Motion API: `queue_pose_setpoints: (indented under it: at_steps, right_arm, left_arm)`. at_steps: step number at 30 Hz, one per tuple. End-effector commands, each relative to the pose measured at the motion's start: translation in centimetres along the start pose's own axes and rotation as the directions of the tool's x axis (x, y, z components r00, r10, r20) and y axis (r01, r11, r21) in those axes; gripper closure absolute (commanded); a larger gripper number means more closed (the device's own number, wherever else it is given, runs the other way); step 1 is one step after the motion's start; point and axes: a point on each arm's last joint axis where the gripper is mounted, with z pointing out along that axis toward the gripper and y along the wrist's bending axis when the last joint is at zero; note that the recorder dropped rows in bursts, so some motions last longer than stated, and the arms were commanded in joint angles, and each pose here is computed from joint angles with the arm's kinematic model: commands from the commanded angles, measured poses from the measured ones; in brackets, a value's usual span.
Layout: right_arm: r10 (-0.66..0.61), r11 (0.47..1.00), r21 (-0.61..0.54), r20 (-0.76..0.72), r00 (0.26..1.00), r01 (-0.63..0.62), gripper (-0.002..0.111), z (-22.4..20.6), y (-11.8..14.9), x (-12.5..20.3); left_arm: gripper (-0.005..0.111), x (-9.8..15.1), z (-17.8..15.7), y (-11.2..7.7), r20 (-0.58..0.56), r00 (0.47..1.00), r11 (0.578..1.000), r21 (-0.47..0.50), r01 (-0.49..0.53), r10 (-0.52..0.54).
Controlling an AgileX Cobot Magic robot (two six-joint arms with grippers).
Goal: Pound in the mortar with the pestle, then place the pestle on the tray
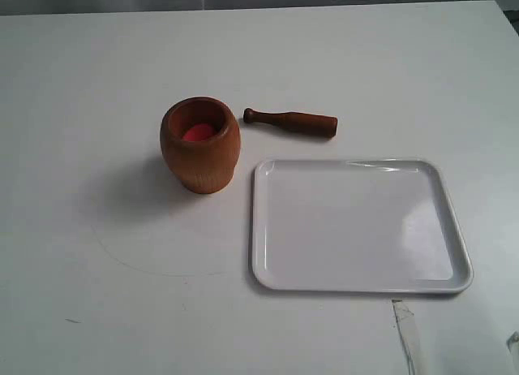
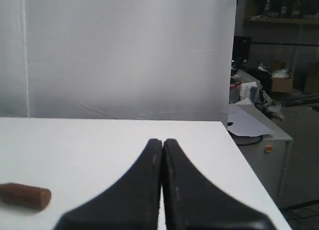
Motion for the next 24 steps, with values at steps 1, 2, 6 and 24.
queue_pose_setpoints:
  at_steps: [1, 2, 6, 24]
  right_arm:
    - [0.187, 0.982, -0.008, 0.081, 0.979, -0.187, 0.108, 0.0, 0.0, -0.7]
    - [0.223, 0.975, -0.011, 0.091, 0.971, -0.223, 0.108, -0.1, -0.1, -0.7]
    - [0.267, 0.964, -0.016, 0.109, 0.957, -0.267, 0.108, -0.1, -0.1, -0.9]
    - [0.325, 0.944, -0.026, 0.267, 0.907, -0.33, 0.108, -0.3, -0.6, -2.3]
  left_arm:
    - [0.107, 0.0, 0.0, -0.1, 0.007, 1.0, 1.0, 0.008, 0.012, -0.012]
    - [0.107, 0.0, 0.0, -0.1, 0.007, 1.0, 1.0, 0.008, 0.012, -0.012]
    - [0.107, 0.0, 0.0, -0.1, 0.007, 1.0, 1.0, 0.008, 0.012, -0.012]
    - [0.107, 0.0, 0.0, -0.1, 0.007, 1.0, 1.0, 0.008, 0.012, -0.012]
